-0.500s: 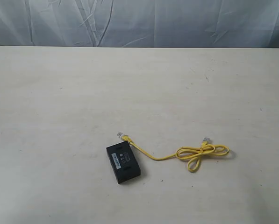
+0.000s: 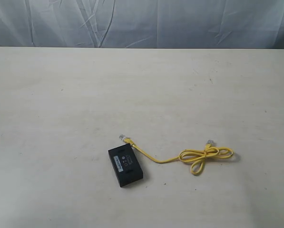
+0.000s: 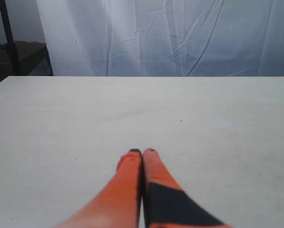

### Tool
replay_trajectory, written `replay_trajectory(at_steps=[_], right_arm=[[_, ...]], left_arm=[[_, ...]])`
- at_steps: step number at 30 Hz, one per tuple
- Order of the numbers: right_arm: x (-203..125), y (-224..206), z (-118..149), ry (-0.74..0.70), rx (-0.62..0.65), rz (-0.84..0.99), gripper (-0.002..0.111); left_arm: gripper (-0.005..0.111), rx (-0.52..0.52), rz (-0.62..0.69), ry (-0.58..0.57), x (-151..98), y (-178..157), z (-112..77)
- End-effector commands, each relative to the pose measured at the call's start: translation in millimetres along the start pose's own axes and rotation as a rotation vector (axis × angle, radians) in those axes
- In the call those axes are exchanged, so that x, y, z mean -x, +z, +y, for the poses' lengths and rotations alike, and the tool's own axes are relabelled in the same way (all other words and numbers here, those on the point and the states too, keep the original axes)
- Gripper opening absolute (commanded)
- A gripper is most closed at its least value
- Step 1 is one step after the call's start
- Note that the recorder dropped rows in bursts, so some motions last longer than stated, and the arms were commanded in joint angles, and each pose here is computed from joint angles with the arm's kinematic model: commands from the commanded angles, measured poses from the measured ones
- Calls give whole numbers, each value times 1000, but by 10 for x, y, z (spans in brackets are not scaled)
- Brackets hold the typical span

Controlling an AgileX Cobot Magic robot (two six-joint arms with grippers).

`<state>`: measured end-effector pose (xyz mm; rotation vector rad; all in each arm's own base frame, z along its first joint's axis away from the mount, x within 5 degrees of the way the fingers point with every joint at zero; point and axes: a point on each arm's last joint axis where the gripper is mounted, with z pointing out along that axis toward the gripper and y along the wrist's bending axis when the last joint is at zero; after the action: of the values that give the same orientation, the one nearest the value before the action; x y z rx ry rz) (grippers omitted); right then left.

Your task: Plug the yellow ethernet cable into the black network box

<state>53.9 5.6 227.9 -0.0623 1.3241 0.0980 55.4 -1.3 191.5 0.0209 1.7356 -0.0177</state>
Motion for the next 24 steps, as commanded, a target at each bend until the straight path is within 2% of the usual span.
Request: replay_trajectory(at_steps=[1, 5, 9, 15, 18, 20, 24], right_arm=[[83, -10, -2, -5, -4, -95, 0], [72, -9, -2, -3, -4, -83, 0], [70, 3, -1, -2, -4, 5, 0], [384, 246, -9, -74, -7, 337, 0], [467, 475, -19, -73, -12, 606, 0], [492, 663, -23, -75, -13, 723, 0], [412, 997, -45, -137, -12, 742, 0]], left_arm=[[0, 1, -13, 0, 0, 0, 1], [0, 1, -13, 0, 0, 0, 1], [0, 1, -13, 0, 0, 0, 1], [0, 1, -13, 0, 0, 0, 1], [0, 1, -13, 0, 0, 0, 1], [0, 1, -13, 0, 0, 0, 1], [0, 1, -13, 0, 0, 0, 1]])
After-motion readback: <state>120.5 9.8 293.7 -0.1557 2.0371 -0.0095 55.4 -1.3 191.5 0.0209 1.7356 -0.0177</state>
